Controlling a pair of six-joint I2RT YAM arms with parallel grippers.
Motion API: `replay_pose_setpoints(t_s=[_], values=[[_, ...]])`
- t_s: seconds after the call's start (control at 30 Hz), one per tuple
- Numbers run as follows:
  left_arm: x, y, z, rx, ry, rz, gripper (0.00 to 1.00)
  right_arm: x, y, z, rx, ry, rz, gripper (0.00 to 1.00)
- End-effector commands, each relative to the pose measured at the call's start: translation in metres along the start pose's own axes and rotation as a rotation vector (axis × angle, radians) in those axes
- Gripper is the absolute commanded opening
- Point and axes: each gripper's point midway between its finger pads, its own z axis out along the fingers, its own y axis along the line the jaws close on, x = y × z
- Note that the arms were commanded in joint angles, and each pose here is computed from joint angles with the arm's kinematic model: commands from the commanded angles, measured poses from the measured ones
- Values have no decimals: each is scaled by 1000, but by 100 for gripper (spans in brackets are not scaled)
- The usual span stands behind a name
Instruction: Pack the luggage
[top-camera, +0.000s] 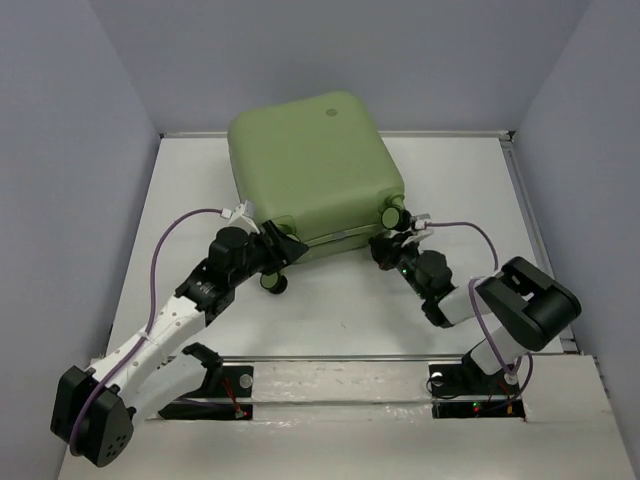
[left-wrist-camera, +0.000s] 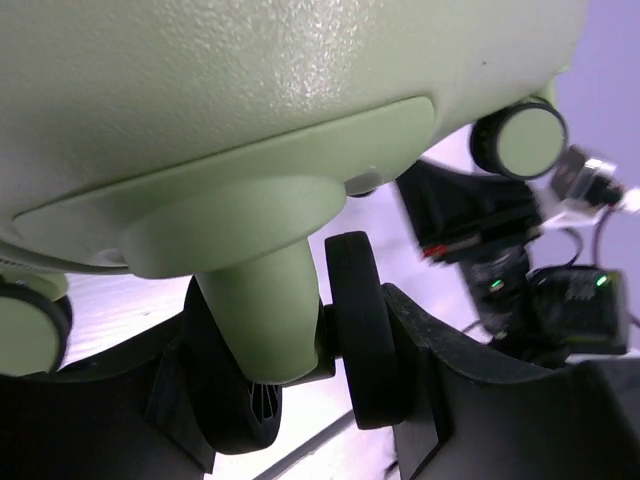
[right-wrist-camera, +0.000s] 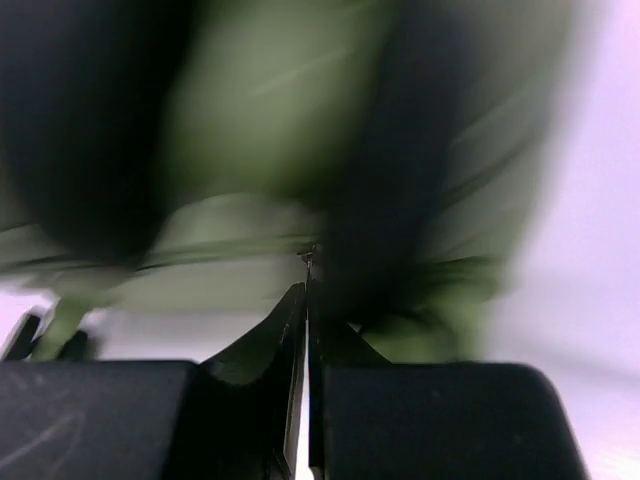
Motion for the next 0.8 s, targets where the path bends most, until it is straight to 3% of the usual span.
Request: replay_pose_setpoints(t_s=[0.0,0.13,0.33,0.47,0.6,0.7,0.77], values=[[-46,-163,-47,688,-147,122,6,-38,127,-14,-254,-300,-16,7],[-49,-193,-54,789,-138,90,6,0,164,4,-236,-230,-64,7],[-59,-218,-73,865,-158,102,6,36,241,10,-460,-110,-57,7],[-65,-231,-83,892,-156,108,6,67,306,-21,-731,1,68,7],[-78,-254,-101,965,-173,87,6,66,340,-40,-910,37,222,7],[-86,-271,-114,1037,-170,45,6,63,354,-32,-937,32,296,7],[-86,-274,-117,1059,-177,18,6,47,355,-19,-889,-38,343,7]])
